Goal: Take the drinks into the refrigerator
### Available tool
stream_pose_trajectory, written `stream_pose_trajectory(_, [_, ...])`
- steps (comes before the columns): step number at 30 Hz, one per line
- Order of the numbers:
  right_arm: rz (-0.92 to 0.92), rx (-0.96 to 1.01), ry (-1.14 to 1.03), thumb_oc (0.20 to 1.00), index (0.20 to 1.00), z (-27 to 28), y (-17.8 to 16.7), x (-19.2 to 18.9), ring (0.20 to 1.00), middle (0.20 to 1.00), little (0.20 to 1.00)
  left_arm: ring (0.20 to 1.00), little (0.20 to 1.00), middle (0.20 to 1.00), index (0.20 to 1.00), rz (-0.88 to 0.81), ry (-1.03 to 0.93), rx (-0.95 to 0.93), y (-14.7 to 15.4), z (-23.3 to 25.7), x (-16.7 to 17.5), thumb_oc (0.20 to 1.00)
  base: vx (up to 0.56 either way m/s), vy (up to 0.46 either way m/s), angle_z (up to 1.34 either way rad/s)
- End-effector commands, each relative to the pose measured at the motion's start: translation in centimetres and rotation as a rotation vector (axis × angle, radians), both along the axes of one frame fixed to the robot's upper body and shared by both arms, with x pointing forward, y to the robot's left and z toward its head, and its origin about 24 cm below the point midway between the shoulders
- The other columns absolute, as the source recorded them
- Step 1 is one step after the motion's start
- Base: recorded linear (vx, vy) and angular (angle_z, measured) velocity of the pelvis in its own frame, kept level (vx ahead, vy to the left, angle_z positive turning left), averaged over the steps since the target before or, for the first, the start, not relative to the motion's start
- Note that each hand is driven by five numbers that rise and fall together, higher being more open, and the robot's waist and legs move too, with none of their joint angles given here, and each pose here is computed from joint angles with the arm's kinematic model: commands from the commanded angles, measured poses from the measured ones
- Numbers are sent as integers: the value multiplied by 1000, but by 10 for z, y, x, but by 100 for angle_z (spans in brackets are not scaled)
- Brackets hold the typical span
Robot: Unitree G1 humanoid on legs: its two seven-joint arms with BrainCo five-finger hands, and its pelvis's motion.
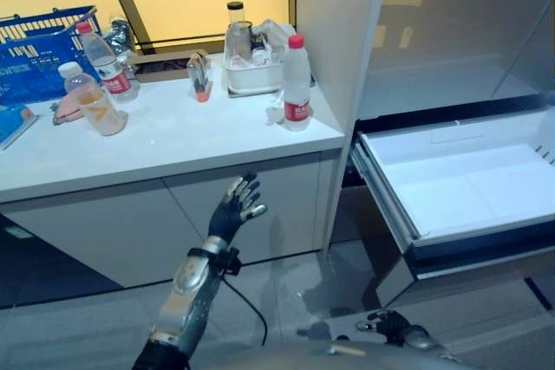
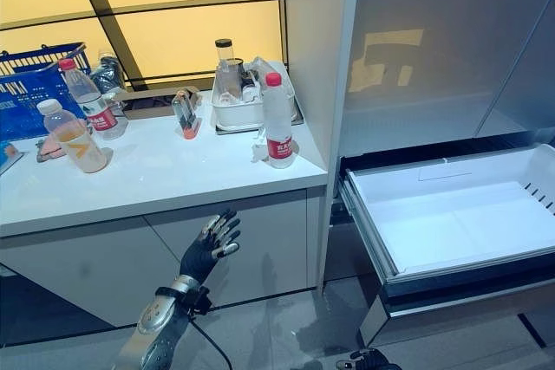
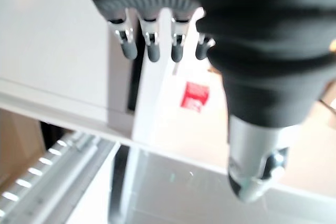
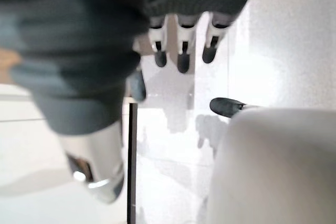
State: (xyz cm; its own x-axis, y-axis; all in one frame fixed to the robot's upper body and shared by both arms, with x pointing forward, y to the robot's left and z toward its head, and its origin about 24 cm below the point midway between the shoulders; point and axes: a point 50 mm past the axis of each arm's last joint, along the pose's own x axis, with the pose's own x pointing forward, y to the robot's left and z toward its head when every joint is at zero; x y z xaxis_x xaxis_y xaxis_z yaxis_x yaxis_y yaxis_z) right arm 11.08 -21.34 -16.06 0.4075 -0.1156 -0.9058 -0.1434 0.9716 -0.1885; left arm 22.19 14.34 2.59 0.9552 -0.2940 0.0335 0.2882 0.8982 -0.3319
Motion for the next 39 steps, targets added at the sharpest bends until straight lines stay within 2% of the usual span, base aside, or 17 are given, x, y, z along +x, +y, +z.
stream_pose_trajectory(1, [22, 35, 3, 1000, 1000, -2, 15, 7, 1000, 1000, 1000, 1000, 1000, 1000, 1000, 34, -232, -56, 6, 47, 17, 1000, 0, 0, 0])
stream_pose_trajectory(9, [42, 39, 4, 1000, 1000, -2, 20, 6, 1000, 1000, 1000, 1000, 1000, 1000, 1000, 102, -368, -121, 8, 83, 30, 1000, 0, 0, 0])
stream_pose_trajectory(10, [44, 45, 4, 1000, 1000, -3, 22, 5, 1000, 1000, 1000, 1000, 1000, 1000, 1000, 116, -409, -80, 12, 90, 30, 1000, 0, 0, 0])
stream_pose_trajectory(18, [67, 43, 10, 1000, 1000, -3, 25, 4, 1000, 1000, 1000, 1000, 1000, 1000, 1000, 191, -480, -139, 18, 110, 43, 1000, -4, -1, 0])
stream_pose_trajectory(24, [84, 39, 17, 1000, 1000, -4, 25, 0, 1000, 1000, 1000, 1000, 1000, 1000, 1000, 291, -517, 10, 31, 123, 62, 1000, 14, 0, 0])
stream_pose_trajectory(27, [98, 30, 17, 1000, 1000, -4, 24, 1, 1000, 1000, 1000, 1000, 1000, 1000, 1000, 342, -478, 80, 36, 126, 84, 1000, 0, 0, 0])
stream_pose_trajectory(39, [96, 25, 62, 1000, 1000, -8, 23, -14, 1000, 1000, 1000, 1000, 1000, 1000, 1000, 374, -462, 322, 41, 158, 133, 1000, 8, 0, -3])
